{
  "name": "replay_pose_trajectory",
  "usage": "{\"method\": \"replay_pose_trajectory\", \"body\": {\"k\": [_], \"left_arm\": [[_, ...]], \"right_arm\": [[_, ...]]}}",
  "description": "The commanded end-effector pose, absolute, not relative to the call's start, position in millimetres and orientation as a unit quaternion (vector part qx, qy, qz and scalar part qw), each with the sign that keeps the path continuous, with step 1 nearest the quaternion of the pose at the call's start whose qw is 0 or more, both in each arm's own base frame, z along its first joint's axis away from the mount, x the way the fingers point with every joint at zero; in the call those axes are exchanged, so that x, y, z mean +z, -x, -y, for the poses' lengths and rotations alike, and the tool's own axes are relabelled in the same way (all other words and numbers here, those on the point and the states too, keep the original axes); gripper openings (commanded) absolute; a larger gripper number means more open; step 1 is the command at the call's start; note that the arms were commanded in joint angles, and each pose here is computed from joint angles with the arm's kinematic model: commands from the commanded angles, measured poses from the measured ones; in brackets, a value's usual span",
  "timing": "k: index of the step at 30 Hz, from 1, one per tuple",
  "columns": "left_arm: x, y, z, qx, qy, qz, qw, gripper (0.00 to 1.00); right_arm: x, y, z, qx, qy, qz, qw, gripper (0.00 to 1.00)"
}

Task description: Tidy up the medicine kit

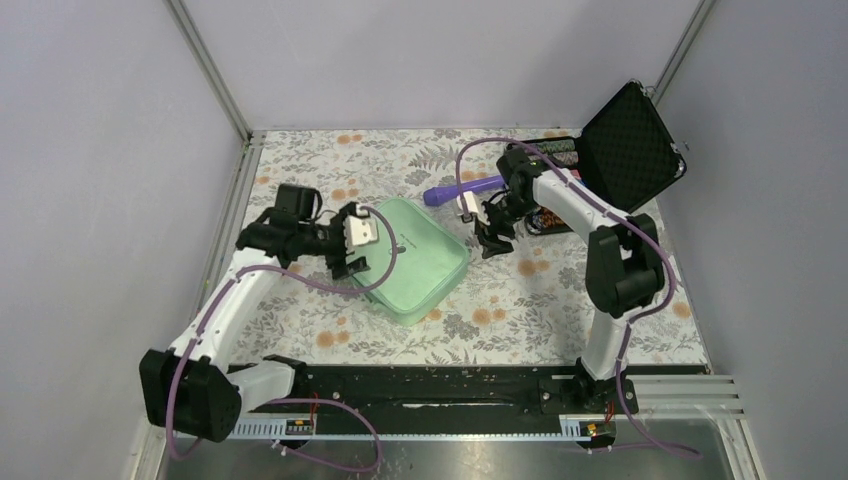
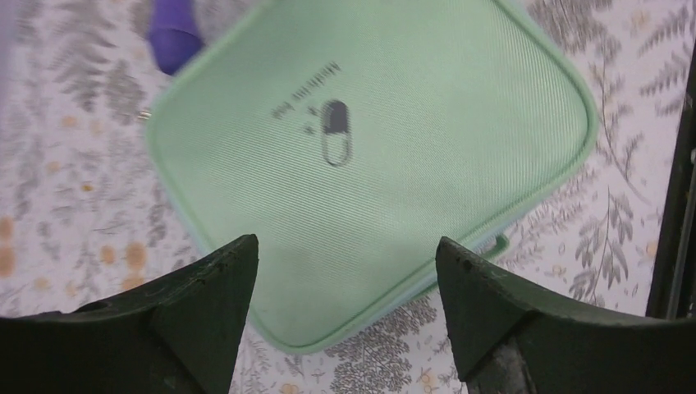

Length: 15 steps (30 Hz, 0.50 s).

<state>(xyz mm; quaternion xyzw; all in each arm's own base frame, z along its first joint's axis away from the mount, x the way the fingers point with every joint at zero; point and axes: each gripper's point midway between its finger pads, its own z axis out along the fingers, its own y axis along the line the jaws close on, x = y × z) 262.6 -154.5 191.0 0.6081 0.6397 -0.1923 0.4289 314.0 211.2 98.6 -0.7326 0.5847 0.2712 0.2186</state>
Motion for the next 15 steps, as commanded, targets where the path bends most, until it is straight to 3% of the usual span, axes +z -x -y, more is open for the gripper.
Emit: {"method": "replay_pose_trajectory", "body": {"k": [1,8,15], "left_arm": [[156.1,-259.9,152.1,-0.162,-0.681,-0.592,0.4,0.77],[138.7,-267.3,166.0,-0.119,-0.724,-0.537,0.418,0.77],[136.5,-270.4,170.3,-0.119,-0.711,-0.547,0.426,0.75]], "right_arm": [[104.2,-329.0,-229.6,0.266,0.767,-0.529,0.247,0.71],[90.6,-310.9,-240.3,0.273,0.788,-0.516,0.198,0.67],[89.5,-300.1,-250.5,0.27,0.782,-0.535,0.171,0.62]]}}
